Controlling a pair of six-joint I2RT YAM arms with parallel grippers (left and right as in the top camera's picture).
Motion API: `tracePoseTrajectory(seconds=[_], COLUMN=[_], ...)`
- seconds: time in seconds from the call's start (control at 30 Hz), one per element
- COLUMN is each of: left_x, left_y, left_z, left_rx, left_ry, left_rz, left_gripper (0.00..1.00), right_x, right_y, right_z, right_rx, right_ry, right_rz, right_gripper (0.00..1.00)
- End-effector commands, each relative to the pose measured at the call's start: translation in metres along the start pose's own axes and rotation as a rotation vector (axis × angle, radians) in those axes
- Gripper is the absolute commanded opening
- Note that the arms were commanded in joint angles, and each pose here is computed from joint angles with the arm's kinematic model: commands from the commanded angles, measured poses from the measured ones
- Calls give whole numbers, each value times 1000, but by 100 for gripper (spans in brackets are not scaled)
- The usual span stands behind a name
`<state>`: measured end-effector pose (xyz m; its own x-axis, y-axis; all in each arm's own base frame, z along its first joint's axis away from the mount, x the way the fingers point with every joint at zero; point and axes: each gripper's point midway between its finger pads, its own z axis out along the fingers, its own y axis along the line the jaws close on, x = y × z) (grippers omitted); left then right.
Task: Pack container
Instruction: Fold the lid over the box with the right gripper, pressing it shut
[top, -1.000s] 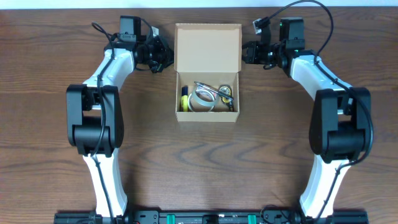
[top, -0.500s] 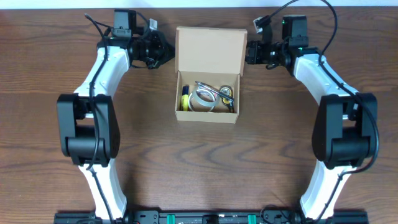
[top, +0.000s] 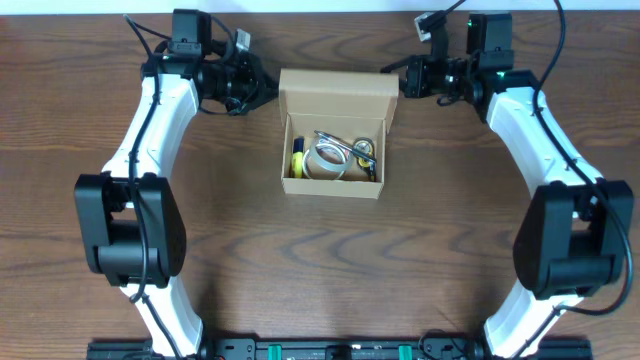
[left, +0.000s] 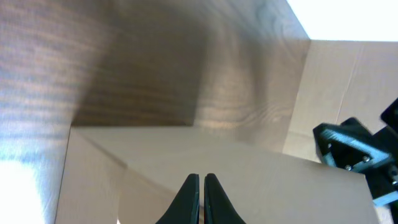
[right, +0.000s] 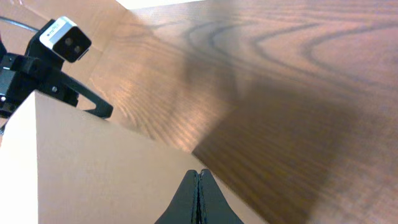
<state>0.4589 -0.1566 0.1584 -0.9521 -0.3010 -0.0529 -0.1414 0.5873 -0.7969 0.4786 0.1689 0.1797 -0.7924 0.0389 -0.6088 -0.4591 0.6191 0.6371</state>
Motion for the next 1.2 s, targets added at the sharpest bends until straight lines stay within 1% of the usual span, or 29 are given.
tracePoseTrajectory(seconds=[0.0,0.2,0.47,0.57,0.73,0.9,1.17], left_x=[6,23,45,51,55,55,57], left_y=[-14,-10,10,12,17,15,18], left_z=[-17,-28,-46,-52,-68,-90,-118], left_rx=[2,-61,-217,-248,-332,-407,-514], left_ry=[-14,12,40,45,9,-60,-151], left_rz=[85,94,79,84,90,115,100], left_gripper=[6,6,6,6,6,6,6], right_x=[-5,22,63,77,102,125,146], right_y=[28,50,71,77,86,85,84], right_z=[-5,0,19,26,37,42,44], right_rx=[-35,-49,25,52,115,232,355], right_ry=[7,104,249,296,377,454,525], right_rz=[-81,-105,-143,-151,-180,-233,-302], right_gripper=[1,1,1,1,1,1,1])
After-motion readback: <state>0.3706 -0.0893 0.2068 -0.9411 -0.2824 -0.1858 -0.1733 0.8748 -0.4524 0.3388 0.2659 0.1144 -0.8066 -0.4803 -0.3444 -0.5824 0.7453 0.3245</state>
